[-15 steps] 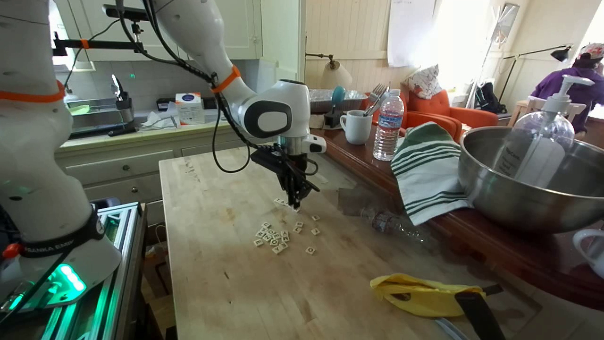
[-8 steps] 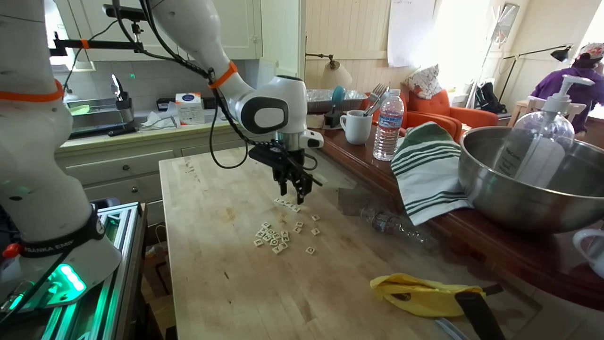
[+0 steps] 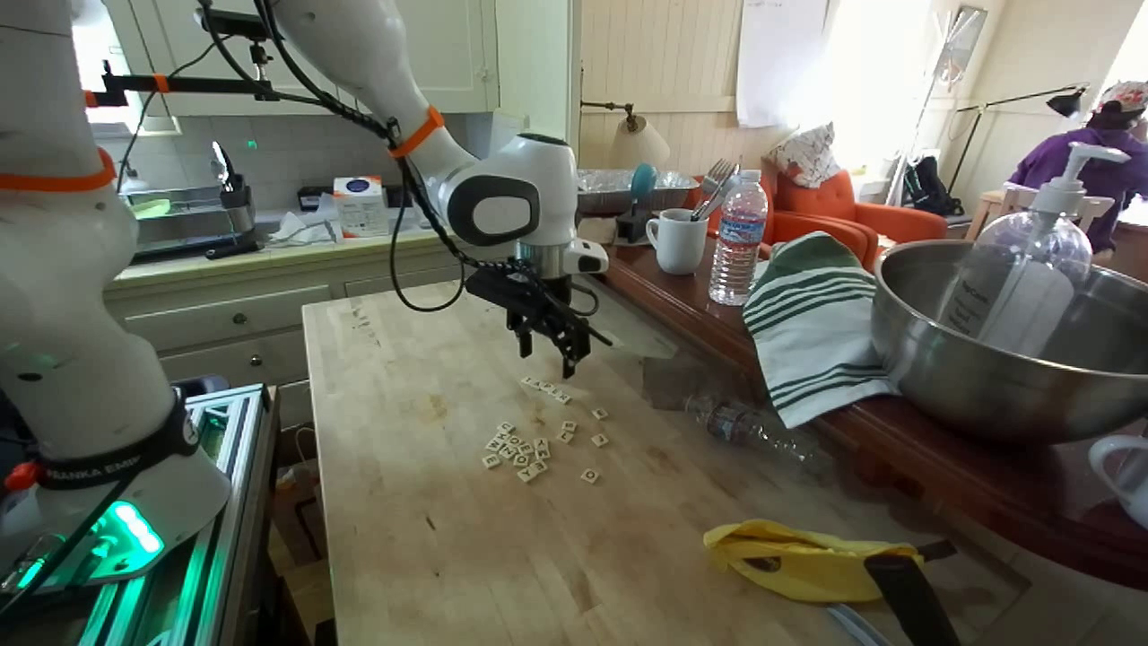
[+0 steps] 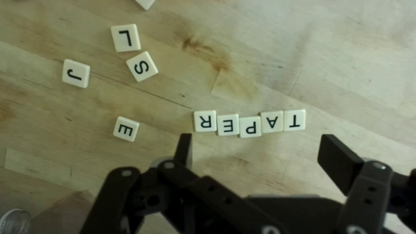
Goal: Align the blocks on the table
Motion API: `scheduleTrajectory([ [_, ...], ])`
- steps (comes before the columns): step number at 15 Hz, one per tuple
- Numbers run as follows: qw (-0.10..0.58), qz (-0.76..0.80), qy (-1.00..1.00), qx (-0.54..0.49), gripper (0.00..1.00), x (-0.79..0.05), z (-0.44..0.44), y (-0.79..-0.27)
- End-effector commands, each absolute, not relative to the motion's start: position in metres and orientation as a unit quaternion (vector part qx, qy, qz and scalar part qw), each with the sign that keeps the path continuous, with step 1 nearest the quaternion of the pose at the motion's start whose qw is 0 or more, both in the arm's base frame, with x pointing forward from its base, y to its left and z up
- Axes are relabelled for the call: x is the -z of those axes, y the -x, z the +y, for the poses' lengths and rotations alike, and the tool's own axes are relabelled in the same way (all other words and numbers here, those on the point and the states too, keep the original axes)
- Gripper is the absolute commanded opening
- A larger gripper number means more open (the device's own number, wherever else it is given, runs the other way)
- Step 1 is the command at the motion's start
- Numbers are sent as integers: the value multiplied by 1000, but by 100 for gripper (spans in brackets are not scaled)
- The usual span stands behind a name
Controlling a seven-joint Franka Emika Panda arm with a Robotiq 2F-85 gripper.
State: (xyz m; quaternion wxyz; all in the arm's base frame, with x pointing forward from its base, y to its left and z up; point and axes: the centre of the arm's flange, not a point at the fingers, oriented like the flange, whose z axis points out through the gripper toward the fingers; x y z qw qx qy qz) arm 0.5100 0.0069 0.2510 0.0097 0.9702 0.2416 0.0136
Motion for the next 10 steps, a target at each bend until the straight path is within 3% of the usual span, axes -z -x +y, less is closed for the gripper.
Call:
scheduleTrajectory([
  [1, 0, 250, -968, -5, 100, -260, 9, -497],
  [10, 7, 247, -969, -18, 100, -264, 11, -504],
])
